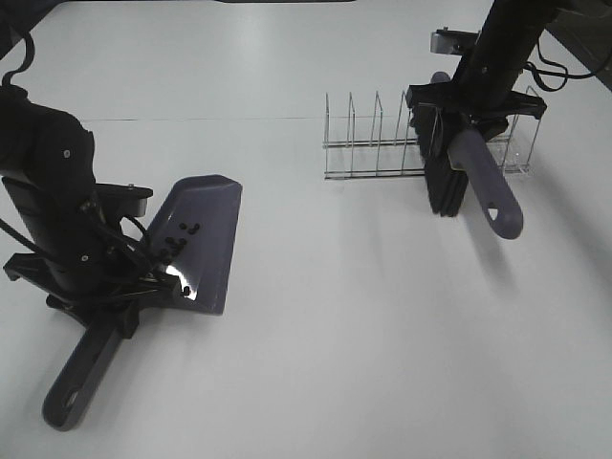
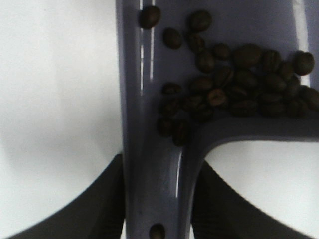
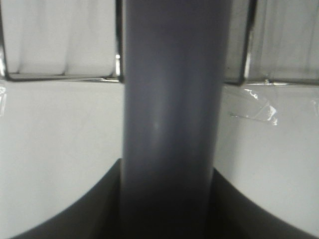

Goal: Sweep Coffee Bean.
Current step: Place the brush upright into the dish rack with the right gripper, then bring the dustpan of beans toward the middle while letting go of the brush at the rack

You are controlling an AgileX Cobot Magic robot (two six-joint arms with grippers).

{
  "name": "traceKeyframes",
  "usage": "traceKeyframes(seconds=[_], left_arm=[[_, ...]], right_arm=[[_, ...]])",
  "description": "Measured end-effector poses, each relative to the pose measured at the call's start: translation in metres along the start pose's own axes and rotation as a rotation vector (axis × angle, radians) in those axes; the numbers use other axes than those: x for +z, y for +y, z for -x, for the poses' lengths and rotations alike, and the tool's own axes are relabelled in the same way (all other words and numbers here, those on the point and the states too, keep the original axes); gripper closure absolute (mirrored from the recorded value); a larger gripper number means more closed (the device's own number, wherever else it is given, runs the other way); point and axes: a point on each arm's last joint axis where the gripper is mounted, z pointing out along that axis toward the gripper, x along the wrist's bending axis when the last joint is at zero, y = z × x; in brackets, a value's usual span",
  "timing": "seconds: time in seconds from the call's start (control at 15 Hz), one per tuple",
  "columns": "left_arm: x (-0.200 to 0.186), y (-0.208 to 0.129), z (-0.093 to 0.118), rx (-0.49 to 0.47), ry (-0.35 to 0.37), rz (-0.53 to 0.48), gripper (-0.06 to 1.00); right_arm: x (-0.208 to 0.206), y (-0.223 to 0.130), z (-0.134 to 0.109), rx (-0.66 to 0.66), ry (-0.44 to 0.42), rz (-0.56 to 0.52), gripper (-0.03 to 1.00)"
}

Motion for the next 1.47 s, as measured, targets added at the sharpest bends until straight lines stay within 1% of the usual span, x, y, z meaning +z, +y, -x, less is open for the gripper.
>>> traceKeyframes(seconds=[0.13,0.33,0.4,0.67,0.93,1.07,1.33,1.47], left_arm=[[0.000,0.000,0.000,-0.001,0.000,0.000,0.63],[0.000,0.000,0.000,-0.015,0.000,0.000,0.63],[0.000,0.000,0.000,-0.023,0.000,-0.001,0.63],[0.000,0.000,0.000,-0.066,-0.003,-0.001,0.63],[-0.001,0.001,0.001,-0.081,-0.005,0.001,0.63],[-0.004,0.006,0.002,-0.088,-0.007,0.001,0.63],[-0.007,0.020,0.006,-0.087,-0.016,0.032,0.63],[-0.006,0.029,0.009,-0.086,-0.015,0.028,0.63]], right_arm=[[0.000,0.000,-0.003,0.012,0.034,-0.002,0.48],[-0.004,0.002,-0.005,0.027,0.048,0.010,0.41],[-0.014,0.004,-0.005,0.022,0.046,0.034,0.39],[-0.043,0.005,-0.006,0.008,0.028,0.102,0.39],[-0.045,0.006,-0.005,0.004,0.017,0.108,0.39],[-0.049,0.006,-0.005,0.004,0.019,0.115,0.39],[-0.074,0.004,-0.007,0.001,0.028,0.164,0.39],[-0.081,0.003,-0.010,0.006,0.053,0.175,0.39]])
